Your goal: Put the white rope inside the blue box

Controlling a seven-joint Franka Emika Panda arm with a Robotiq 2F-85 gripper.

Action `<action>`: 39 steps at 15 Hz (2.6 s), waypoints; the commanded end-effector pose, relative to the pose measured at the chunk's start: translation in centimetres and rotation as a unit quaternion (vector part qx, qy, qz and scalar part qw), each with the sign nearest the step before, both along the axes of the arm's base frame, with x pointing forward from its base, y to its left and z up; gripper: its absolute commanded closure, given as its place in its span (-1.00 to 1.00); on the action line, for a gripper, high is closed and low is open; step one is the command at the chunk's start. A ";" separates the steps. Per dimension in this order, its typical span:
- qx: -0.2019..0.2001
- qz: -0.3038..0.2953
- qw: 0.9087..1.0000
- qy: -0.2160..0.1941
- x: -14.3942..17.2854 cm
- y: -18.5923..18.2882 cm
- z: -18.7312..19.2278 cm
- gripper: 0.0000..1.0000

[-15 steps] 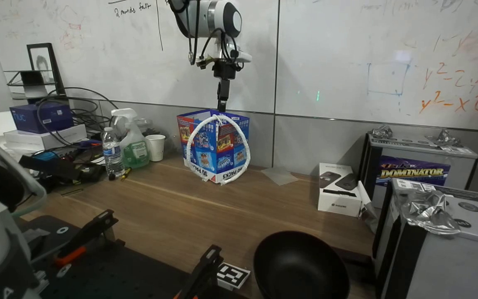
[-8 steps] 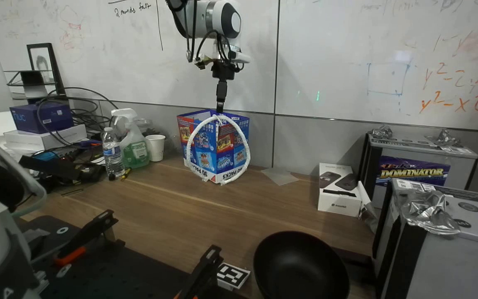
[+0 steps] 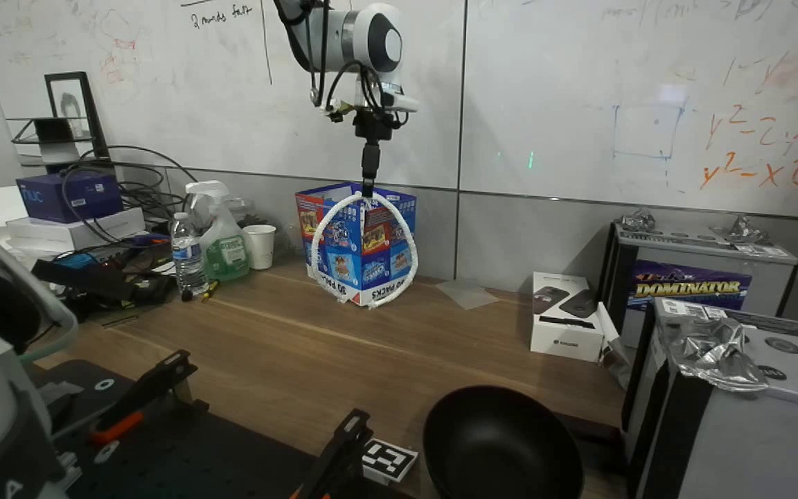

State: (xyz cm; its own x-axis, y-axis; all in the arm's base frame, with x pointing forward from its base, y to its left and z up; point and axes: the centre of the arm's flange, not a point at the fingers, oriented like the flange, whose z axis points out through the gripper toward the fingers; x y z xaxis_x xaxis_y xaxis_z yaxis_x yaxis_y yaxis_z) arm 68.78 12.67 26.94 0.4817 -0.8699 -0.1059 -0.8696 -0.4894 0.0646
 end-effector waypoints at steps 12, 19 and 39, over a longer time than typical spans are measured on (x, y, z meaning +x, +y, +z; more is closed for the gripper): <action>0.006 -0.003 1.000 -0.016 -1.3 -0.6 0.2 0.65; 0.002 0.010 0.999 -0.031 -0.9 0.4 1.2 0.69; -0.095 0.026 0.971 -0.218 0.5 7.2 22.9 0.64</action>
State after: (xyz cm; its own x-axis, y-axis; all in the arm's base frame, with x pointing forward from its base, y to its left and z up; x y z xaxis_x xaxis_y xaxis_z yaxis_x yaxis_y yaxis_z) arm 69.06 18.98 46.60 0.5297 -0.8186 0.2220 -0.7985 -0.5695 -0.1950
